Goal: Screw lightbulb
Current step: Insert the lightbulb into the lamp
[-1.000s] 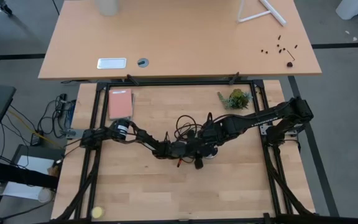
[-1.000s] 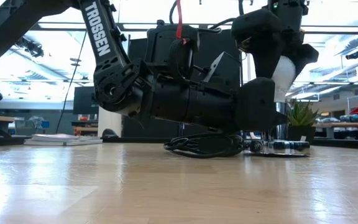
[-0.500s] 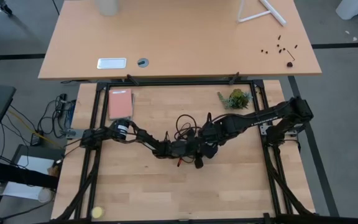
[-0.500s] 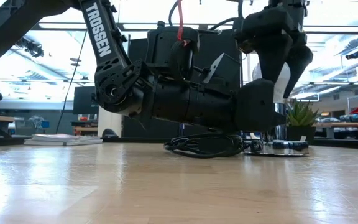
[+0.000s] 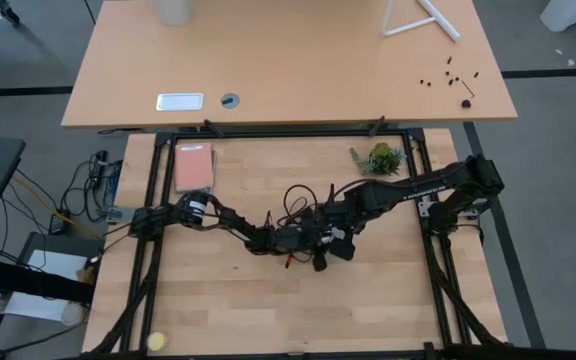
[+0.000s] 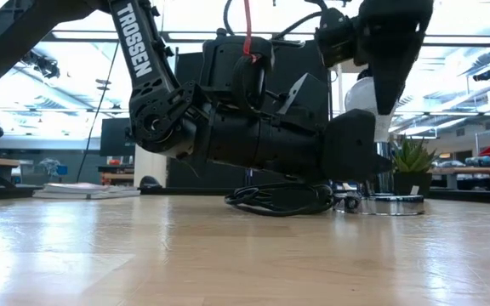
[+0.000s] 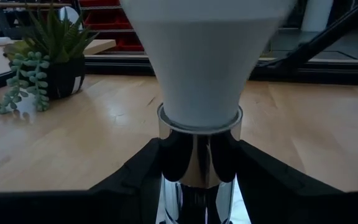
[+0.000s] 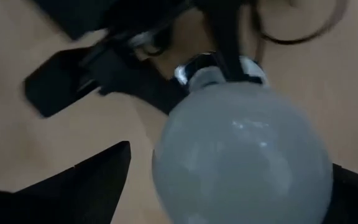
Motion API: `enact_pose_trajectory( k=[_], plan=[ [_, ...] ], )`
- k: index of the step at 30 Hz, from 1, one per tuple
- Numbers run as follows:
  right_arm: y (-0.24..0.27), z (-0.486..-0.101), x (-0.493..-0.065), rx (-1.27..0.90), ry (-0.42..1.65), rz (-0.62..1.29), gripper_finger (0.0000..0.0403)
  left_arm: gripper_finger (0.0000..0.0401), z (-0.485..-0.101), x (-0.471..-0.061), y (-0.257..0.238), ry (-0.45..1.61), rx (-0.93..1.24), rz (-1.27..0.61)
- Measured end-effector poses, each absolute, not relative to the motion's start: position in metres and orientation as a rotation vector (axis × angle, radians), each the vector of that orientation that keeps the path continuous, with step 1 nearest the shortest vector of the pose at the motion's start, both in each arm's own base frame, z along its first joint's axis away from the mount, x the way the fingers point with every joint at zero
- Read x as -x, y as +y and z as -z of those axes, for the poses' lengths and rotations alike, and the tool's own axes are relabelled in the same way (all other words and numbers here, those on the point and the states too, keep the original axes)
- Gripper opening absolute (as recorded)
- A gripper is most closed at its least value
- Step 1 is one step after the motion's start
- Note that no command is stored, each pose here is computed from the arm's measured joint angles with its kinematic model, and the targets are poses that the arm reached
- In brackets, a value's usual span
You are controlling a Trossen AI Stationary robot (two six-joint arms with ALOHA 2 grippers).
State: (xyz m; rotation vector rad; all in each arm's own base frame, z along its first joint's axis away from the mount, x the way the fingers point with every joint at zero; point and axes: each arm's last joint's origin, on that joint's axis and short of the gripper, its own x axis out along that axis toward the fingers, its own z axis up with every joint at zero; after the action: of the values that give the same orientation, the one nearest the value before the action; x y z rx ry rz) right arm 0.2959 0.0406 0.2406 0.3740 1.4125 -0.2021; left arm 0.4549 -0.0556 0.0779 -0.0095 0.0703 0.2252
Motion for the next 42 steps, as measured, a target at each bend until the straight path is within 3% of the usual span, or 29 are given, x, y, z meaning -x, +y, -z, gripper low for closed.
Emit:
enact_pose_trajectory(
  k=[15, 23, 28, 33, 38, 42],
  plan=[
    [0.060, -0.241, -0.290, -0.413, 1.456, 0.170, 0.0382, 0.0178, -0.078, -0.455, -0.057, 0.073, 0.007, -0.213],
    [0.082, -0.242, -0.284, -0.512, 1.542, -0.026, 0.0380, 0.0178, -0.078, -0.455, -0.054, 0.072, 0.015, -0.246],
    [0.081, -0.240, -0.278, -0.306, 1.565, -0.049, 0.0373, 0.0178, -0.078, -0.455, -0.055, 0.073, 0.014, -0.237],
    [0.066, -0.240, -0.272, -0.114, 1.607, 0.047, 0.0373, 0.0178, -0.078, -0.455, -0.055, 0.073, 0.013, -0.231],
    [0.060, -0.242, -0.268, -0.048, 1.622, 0.078, 0.0373, 0.0178, -0.078, -0.455, -0.056, 0.074, 0.012, -0.228],
    [0.057, -0.250, -0.256, -0.042, 1.492, 0.121, 0.0373, 0.0178, -0.078, -0.455, -0.056, 0.074, 0.010, -0.222]
  ],
)
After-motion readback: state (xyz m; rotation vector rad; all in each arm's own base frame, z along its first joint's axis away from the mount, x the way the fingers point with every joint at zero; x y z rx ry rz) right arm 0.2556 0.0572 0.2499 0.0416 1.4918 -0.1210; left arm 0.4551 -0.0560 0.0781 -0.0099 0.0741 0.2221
